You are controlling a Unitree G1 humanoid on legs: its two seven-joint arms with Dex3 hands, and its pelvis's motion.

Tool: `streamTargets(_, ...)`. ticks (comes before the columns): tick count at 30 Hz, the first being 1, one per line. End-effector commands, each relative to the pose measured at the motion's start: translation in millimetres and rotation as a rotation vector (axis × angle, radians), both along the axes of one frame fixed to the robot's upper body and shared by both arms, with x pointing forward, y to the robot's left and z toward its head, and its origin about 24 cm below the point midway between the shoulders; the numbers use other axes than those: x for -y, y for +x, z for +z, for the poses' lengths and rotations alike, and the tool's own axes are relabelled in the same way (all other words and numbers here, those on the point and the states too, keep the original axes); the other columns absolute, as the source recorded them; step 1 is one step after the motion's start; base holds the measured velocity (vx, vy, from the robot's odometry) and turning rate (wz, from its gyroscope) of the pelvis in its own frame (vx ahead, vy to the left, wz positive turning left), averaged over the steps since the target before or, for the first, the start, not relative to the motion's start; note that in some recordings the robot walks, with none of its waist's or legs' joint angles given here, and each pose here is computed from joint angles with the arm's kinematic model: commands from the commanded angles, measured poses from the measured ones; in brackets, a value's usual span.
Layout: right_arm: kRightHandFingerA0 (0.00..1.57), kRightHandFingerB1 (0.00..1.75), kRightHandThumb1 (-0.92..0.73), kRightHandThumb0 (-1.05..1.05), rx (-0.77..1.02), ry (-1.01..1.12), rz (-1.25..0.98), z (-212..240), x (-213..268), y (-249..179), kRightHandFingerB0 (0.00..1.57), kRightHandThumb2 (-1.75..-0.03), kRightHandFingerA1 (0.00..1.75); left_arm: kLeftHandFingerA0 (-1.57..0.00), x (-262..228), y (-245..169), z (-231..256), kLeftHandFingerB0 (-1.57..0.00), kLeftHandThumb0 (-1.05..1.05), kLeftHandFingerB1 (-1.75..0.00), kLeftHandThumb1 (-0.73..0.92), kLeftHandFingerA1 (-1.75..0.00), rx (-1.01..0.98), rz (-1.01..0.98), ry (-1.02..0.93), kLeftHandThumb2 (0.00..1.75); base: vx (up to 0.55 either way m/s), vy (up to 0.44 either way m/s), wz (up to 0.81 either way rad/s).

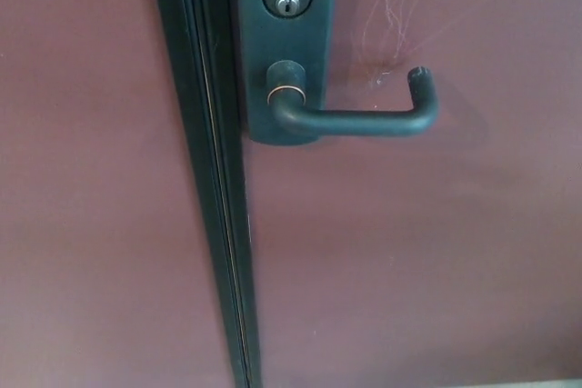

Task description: The robot walks towards the door handle and put its right hand on it and twist the handle

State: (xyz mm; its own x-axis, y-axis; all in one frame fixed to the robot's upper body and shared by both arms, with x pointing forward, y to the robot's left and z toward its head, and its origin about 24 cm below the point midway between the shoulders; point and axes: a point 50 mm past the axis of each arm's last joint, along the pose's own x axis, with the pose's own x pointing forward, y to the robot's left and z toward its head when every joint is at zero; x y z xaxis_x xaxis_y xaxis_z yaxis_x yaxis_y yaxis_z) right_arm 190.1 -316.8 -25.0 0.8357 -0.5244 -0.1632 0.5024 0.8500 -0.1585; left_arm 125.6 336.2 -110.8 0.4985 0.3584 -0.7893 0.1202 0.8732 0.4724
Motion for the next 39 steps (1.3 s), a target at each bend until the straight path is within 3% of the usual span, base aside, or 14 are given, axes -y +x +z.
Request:
streamTargets(1, 0.17, 0.67, -0.71, -0.93, 0.483, -0.197, 0.274, 142.2, -17.3, -6.0, 0.15, -0.62, 0.89, -0.7, -8.6, -8.3, 2.2, -0.52, -0.33, -0.41, 0.59, -0.49, -0.023, 0.003, 0.011, 0.58, 0.0, 0.0, 0.0)
streamTargets(6, 0.29, 0.64, -0.49, -0.94, 0.547, -0.24, 0.46, 176.3, -32.3, 6.2, 0.21, -0.95, 0.79, -0.7, -7.1, -1.7, 3.2, -0.52, -0.33, -0.41, 0.59, -0.49, -0.016, 0.003, 0.008, 0.58, 0.0, 0.0, 0.0)
streamTargets(7, 0.25, 0.63, -0.64, -0.96, 0.558, -0.259, 0.49, 183.1, -35.3, 9.4, 0.2, -0.59, 0.87, -0.69, -6.9, 1.4, 4.1, -0.52, -0.33, -0.41, 0.59, -0.49, -0.01, 0.003, 0.008, 0.58, 0.0, 0.0, 0.0)
streamTargets(10, 0.31, 0.62, -0.47, -0.94, 0.58, -0.316, 0.603, 204.5, -48.7, 14.4, 0.23, -0.93, 0.78, -0.68, -8.4, -2.8, 3.6, -0.52, -0.33, -0.41, 0.59, -0.49, -0.015, 0.01, 0.011, 0.58, 0.0, 0.0, 0.0)
streamTargets(11, 0.3, 0.6, -0.62, -0.97, 0.582, -0.329, 0.623, 209.5, -51.4, 15.6, 0.24, -0.59, 0.83, -0.68, -8.1, -2.8, 3.4, -0.52, -0.33, -0.41, 0.59, -0.49, -0.017, 0.005, 0.013, 0.58, 0.0, 0.0, 0.0)
streamTargets(14, 0.32, 0.6, -0.48, -1.02, 0.573, -0.359, 0.671, 220.7, -58.8, 18.9, 0.23, -0.78, 0.8, -0.68, -7.7, -5.4, 2.5, -0.52, -0.33, -0.41, 0.59, -0.49, -0.022, -0.002, 0.012, 0.58, 0.0, 0.0, 0.0)
streamTargets(16, 0.31, 0.58, -0.6, -0.98, 0.568, -0.383, 0.733, 236.0, -69.2, 25.6, 0.26, -0.59, 0.81, -0.68, -7.5, -2.6, 3.4, -0.52, -0.32, -0.41, 0.59, -0.48, -0.013, -0.002, 0.012, 0.58, 0.0, 0.0, 0.0)
streamTargets(23, 0.35, 0.52, -0.44, -0.95, 0.518, -0.455, 0.83, 245.5, -86.0, 26.7, 0.28, -0.72, 0.7, -0.68, -11.1, -3.6, 5.1, -0.52, -0.32, -0.41, 0.6, -0.48, -0.013, 0.009, 0.018, 0.58, 0.0, 0.0, 0.0)
streamTargets(24, 0.36, 0.45, -0.55, -0.89, 0.507, -0.494, 0.854, 247.6, -92.1, 24.9, 0.32, -0.57, 0.65, -0.69, -11.3, -3.2, 5.3, -0.52, -0.32, -0.41, 0.6, -0.48, -0.016, 0.004, 0.02, 0.58, 0.0, 0.0, 0.0)
streamTargets(29, 0.38, 0.46, -0.43, -0.83, 0.471, -0.566, 0.919, 256.2, -109.4, 17.8, 0.3, -0.85, 0.6, -0.69, -11.7, -2.6, 5.8, -0.52, -0.32, -0.41, 0.59, -0.49, -0.021, -0.005, 0.018, 0.58, 0.0, 0.0, 0.0)
streamTargets(30, 0.41, 0.37, -0.53, -0.82, 0.469, -0.573, 0.931, 257.0, -112.6, 17.2, 0.36, -0.57, 0.54, -0.69, -11.8, -2.5, 5.9, -0.52, -0.32, -0.41, 0.59, -0.49, -0.022, -0.008, 0.019, 0.58, 0.0, 0.0, 0.0)
streamTargets(36, 0.43, 0.31, -0.53, -0.76, 0.456, -0.625, 0.981, 259.2, -130.2, 13.2, 0.36, -0.57, 0.45, -0.69, -12.7, -5.2, 5.8, -0.52, -0.32, -0.41, 0.59, -0.48, -0.019, -0.003, 0.02, 0.58, 0.0, 0.0, 0.0)
streamTargets(38, 0.38, 0.43, -0.43, -0.73, 0.446, -0.646, 1.008, 258.8, -138.2, 15.5, 0.29, -0.8, 0.5, -0.69, -12.7, -5.2, 5.6, -0.52, -0.32, -0.41, 0.59, -0.48, -0.02, 0.001, 0.018, 0.58, 0.0, 0.0, 0.0)
streamTargets(39, 0.42, 0.32, -0.52, -0.69, 0.432, -0.646, 1.019, 257.0, -141.1, 17.8, 0.34, -0.56, 0.4, -0.69, -13.4, -6.1, 5.9, -0.52, -0.32, -0.41, 0.59, -0.48, -0.023, -0.003, 0.018, 0.58, 0.0, 0.0, 0.0)
